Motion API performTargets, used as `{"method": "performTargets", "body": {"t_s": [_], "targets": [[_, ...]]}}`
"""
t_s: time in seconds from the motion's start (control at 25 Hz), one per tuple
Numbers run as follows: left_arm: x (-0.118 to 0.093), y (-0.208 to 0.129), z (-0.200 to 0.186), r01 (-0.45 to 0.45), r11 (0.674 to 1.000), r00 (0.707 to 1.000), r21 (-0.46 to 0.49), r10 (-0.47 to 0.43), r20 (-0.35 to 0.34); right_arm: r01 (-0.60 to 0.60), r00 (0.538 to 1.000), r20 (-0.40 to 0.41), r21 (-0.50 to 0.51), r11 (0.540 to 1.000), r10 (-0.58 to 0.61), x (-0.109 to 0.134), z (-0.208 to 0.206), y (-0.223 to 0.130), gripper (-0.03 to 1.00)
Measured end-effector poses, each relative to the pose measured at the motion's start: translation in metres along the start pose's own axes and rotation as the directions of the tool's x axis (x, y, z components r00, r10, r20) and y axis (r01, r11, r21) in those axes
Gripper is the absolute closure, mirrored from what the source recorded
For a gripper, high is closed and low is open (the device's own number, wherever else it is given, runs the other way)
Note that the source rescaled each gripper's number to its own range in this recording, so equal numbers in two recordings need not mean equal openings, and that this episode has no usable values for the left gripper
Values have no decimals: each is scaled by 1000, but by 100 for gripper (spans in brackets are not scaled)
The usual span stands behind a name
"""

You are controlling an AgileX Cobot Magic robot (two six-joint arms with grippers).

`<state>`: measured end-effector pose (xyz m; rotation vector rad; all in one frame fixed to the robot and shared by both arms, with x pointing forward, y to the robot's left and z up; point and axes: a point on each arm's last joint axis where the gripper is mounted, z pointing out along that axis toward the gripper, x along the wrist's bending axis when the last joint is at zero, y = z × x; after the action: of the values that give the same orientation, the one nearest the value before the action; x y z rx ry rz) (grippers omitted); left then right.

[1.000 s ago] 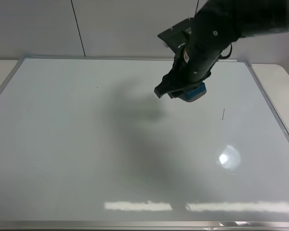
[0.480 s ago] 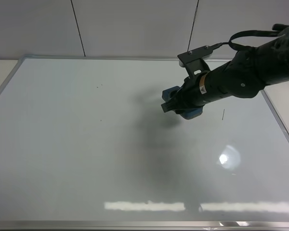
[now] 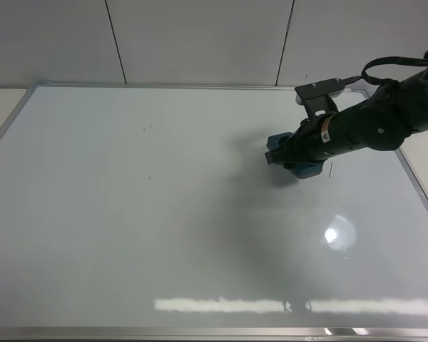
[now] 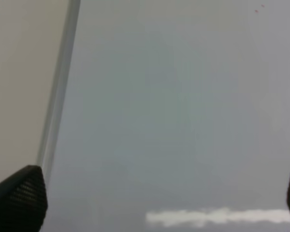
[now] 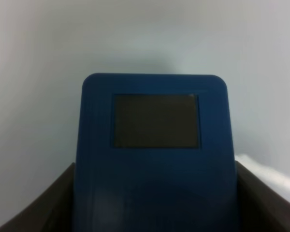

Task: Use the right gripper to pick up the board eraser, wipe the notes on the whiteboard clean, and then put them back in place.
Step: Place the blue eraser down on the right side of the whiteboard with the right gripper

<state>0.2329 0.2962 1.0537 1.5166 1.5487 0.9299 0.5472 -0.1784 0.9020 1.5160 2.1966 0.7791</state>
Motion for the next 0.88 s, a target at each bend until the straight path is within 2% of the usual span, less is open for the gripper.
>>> {"method": "performTargets", "body": {"t_s": [0.12, 0.36, 0.88], "targets": [[0, 0, 0, 0, 1000, 1000, 0, 0, 0, -6, 1000, -1, 31, 999, 6, -2, 11, -8, 97], [0, 0, 0, 0, 1000, 1000, 0, 0, -1, -5, 1000, -27, -20, 1000, 4, 0, 14, -5, 97], [0, 0, 0, 0, 1000, 1000, 0, 0, 0, -3, 1000, -30, -26, 1000, 2, 0, 14, -4, 96]]}}
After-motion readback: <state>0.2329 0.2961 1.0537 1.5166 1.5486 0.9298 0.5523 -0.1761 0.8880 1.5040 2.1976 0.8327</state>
